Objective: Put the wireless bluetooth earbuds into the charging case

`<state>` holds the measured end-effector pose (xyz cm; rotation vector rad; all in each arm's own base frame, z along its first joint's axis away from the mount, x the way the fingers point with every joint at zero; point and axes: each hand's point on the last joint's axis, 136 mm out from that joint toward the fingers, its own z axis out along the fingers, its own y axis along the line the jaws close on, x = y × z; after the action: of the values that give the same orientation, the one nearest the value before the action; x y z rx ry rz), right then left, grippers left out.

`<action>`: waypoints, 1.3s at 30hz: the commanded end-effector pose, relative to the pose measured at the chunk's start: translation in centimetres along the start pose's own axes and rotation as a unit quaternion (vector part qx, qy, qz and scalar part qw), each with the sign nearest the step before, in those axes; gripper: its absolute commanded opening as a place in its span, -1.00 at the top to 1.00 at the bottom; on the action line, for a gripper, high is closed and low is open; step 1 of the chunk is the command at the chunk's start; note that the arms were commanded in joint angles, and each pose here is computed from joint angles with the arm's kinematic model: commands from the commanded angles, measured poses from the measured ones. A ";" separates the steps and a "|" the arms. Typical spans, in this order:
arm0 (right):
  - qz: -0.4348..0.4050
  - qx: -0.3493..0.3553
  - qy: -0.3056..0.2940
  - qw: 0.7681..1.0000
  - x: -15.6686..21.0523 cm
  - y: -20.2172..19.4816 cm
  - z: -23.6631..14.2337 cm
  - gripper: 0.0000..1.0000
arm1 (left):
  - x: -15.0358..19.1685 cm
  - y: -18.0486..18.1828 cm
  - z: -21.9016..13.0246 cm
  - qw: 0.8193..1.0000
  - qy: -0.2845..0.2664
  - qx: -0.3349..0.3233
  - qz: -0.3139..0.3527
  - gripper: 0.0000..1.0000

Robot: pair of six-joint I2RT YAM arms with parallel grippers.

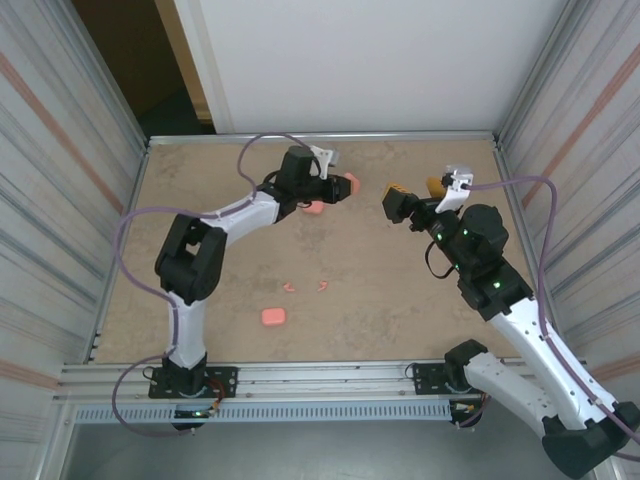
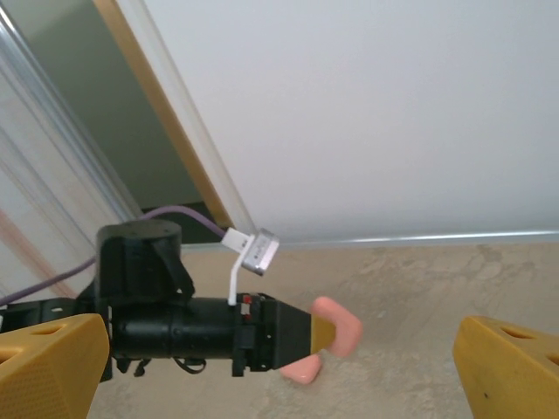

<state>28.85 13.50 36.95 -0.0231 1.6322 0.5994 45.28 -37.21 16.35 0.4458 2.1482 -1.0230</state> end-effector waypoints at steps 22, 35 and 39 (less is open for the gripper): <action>-0.022 0.034 0.007 0.999 0.4 -1.7 0.1 -1.00 | 4.4 4.1 6.6 0.995 0.062 -0.042 -0.059 0.96; -0.022 0.036 0.010 0.999 0.6 -1.8 0.2 -1.00 | 6.2 5.7 7.7 0.993 0.083 -0.057 -0.068 0.75; -0.023 0.037 0.011 0.999 0.6 -1.8 0.3 -1.00 | 6.6 6.1 7.9 0.992 0.089 -0.065 -0.068 0.64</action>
<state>29.40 12.74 35.62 -0.0169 1.6792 0.5410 47.53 -39.32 5.27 0.3480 2.3975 -0.9667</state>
